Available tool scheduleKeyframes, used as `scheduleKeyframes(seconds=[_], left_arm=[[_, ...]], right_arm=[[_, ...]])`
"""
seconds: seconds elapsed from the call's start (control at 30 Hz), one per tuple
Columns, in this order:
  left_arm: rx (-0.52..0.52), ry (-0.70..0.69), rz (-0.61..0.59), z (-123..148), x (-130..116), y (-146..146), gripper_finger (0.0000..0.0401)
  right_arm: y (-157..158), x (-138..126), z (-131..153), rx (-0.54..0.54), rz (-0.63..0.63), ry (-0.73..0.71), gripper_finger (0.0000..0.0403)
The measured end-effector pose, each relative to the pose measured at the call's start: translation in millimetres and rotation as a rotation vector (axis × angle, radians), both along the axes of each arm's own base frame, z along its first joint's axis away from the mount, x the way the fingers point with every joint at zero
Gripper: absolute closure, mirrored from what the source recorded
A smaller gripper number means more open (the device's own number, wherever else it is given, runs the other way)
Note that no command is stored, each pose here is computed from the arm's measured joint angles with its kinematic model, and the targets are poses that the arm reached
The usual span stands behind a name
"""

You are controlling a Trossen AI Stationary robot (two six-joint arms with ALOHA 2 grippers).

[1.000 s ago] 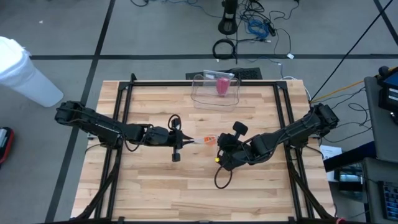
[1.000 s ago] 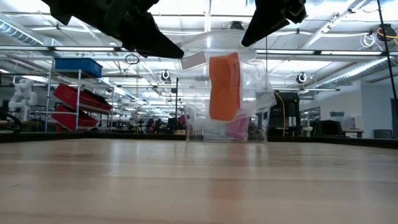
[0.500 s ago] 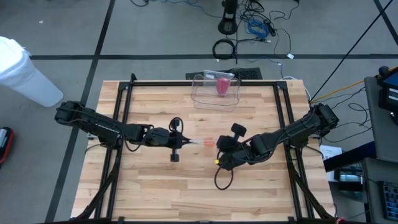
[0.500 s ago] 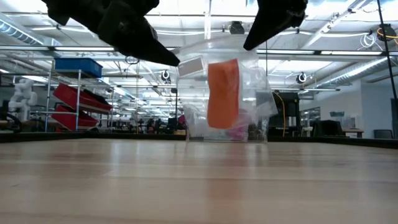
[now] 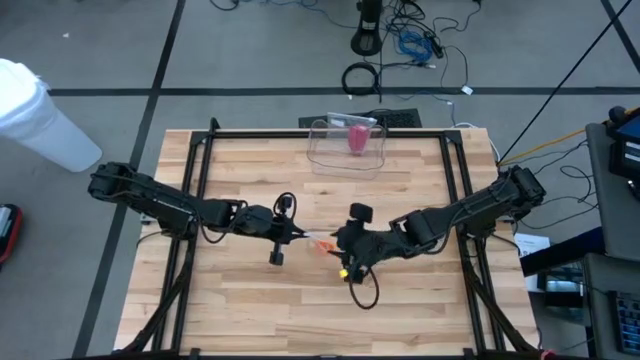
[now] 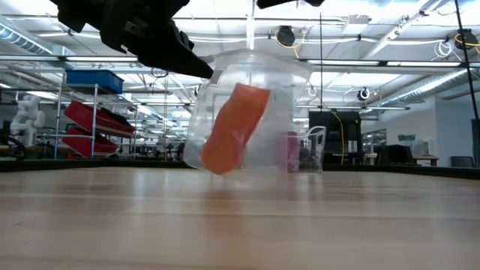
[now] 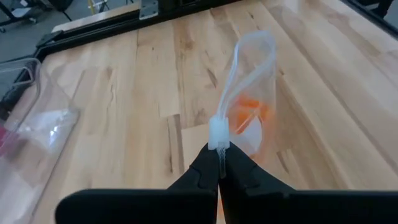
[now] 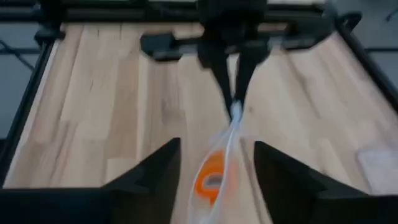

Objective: Roll bandage
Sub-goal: Put the orange bandage into the zip bag, then close the zip bag

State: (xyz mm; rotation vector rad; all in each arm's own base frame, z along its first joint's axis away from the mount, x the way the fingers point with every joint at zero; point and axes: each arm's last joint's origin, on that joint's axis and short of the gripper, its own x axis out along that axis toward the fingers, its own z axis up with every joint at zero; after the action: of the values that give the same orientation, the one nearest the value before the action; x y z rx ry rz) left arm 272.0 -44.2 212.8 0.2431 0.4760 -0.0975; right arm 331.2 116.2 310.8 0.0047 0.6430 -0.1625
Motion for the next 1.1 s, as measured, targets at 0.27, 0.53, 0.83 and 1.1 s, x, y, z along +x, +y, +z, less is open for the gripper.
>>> scheduleKeyframes(seconds=[0.27, 0.53, 0.83, 1.1], left_arm=[[-0.086, 0.007, 0.035, -1, 1, 0, 0.0401], [-0.103, 0.036, 0.048, -7, 3, -1, 0.0401], [-0.103, 0.039, 0.049, -9, 3, 0, 0.0401], [-0.103, 0.041, 0.049, -9, 3, 0, 0.0401]], right_arm=[[-17, 29, -25, -0.080, -0.010, 0.024, 0.0160], [-35, 55, -50, -0.161, 0.006, 0.043, 0.0192], [-51, 69, -69, -0.066, 0.077, 0.080, 0.0236], [-52, 73, -69, -0.079, 0.099, 0.049, 0.0293]])
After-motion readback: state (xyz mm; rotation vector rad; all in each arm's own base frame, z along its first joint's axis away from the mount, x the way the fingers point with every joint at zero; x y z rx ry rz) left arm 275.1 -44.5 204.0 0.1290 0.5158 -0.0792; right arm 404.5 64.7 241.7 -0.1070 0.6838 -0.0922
